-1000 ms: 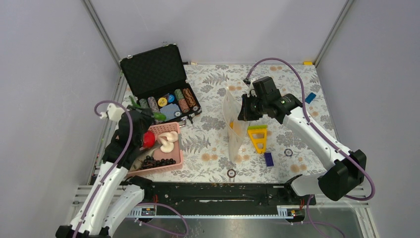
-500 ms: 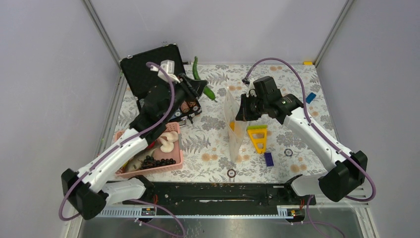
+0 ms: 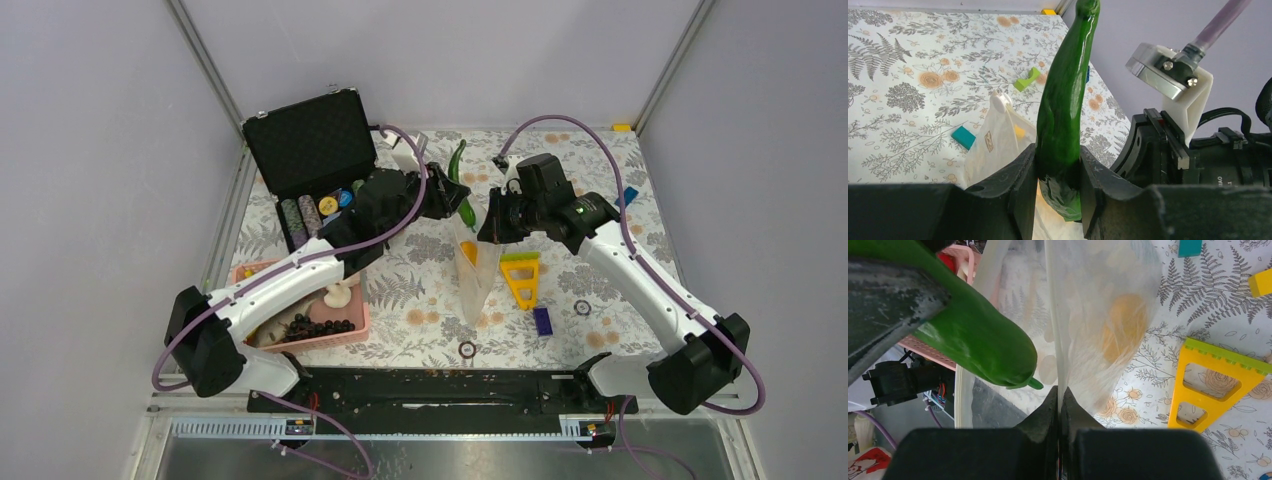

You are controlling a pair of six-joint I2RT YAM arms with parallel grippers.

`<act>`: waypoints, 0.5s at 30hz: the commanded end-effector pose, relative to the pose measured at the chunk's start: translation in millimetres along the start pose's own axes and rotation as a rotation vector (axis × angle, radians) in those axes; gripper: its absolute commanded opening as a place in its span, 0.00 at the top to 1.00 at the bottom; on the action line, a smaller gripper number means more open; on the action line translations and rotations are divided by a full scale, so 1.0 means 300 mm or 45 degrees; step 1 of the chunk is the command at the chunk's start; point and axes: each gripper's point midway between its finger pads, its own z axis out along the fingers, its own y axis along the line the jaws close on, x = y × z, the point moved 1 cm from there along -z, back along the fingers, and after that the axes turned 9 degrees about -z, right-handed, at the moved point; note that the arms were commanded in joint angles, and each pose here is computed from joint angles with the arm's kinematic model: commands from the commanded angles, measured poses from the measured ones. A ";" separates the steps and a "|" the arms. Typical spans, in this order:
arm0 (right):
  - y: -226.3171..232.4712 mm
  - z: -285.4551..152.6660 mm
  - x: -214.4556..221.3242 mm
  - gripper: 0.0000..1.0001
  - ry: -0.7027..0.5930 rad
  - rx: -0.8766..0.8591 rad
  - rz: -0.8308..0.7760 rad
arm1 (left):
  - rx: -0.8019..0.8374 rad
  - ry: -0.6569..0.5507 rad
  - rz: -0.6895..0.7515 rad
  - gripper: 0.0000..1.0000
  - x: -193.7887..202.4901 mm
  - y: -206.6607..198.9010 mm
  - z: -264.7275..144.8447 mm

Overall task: Place the food in the zip-top bag and seal the zipper
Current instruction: Place the fake vegetable in the zipper food storage bag.

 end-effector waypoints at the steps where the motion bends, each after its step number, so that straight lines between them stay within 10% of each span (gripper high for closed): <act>1: -0.018 -0.021 -0.032 1.00 -0.065 0.045 -0.012 | 0.067 -0.038 0.038 1.00 -0.014 -0.055 -0.006; 12: -0.035 -0.018 -0.034 0.98 -0.074 0.088 0.015 | 0.028 0.062 0.113 0.68 0.139 -0.050 -0.074; 15: -0.036 -0.020 -0.033 0.97 -0.074 0.088 0.019 | 0.054 0.082 0.124 0.41 0.144 -0.069 -0.086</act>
